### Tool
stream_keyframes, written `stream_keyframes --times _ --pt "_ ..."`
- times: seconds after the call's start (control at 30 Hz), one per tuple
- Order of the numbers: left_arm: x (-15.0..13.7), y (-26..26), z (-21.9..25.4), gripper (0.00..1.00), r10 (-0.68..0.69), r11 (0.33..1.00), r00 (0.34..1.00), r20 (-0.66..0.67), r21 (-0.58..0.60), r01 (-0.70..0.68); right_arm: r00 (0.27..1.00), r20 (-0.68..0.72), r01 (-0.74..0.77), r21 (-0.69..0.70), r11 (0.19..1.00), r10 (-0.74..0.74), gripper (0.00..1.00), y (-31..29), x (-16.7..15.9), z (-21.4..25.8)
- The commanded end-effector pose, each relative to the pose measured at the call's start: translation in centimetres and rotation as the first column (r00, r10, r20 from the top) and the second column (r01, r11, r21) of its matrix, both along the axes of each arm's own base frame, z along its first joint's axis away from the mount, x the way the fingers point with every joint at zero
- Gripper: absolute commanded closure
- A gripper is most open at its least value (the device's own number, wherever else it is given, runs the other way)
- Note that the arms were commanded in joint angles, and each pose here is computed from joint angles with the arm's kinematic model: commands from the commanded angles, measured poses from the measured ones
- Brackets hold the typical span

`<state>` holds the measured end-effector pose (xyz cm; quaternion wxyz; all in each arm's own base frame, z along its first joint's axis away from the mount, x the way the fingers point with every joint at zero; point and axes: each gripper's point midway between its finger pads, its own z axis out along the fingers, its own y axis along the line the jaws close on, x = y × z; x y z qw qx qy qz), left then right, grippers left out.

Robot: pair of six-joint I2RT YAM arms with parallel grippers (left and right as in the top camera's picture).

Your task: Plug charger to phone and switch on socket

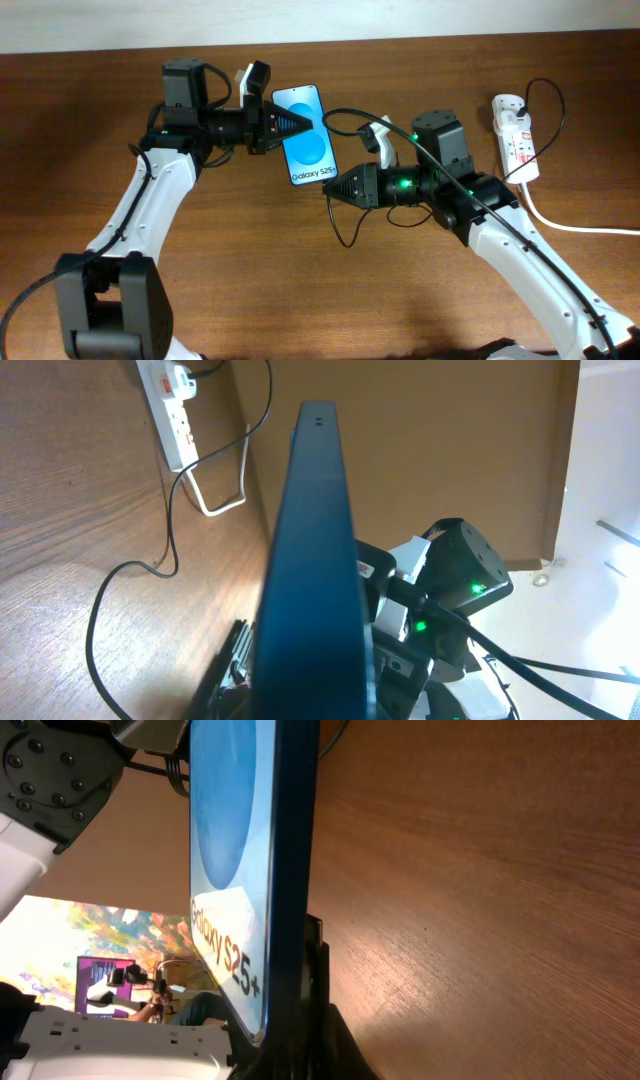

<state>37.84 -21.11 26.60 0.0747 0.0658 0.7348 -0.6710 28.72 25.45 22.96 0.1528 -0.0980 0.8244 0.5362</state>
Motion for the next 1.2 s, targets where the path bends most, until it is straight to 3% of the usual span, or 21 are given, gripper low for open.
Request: stream_keyframes --times 0.0,0.33,1.17 --pt "-0.7 -0.1 0.8 1.00 -0.039 0.999 0.999 0.007 -0.027 0.039 1.000 0.012 -0.011 0.006 1.000 0.010 0.96 0.0 0.0 0.1" --pt "1.8 3.2 0.5 1.00 0.086 0.996 0.996 0.031 -0.002 -0.086 0.995 -0.009 -0.101 0.060 0.993 0.102 0.96 1.0 -1.8 0.9" --pt "1.2 1.5 0.2 1.00 0.060 0.998 0.998 0.024 0.011 -0.060 0.996 0.016 -0.093 0.038 0.995 0.093 0.96 1.7 -1.6 0.6"
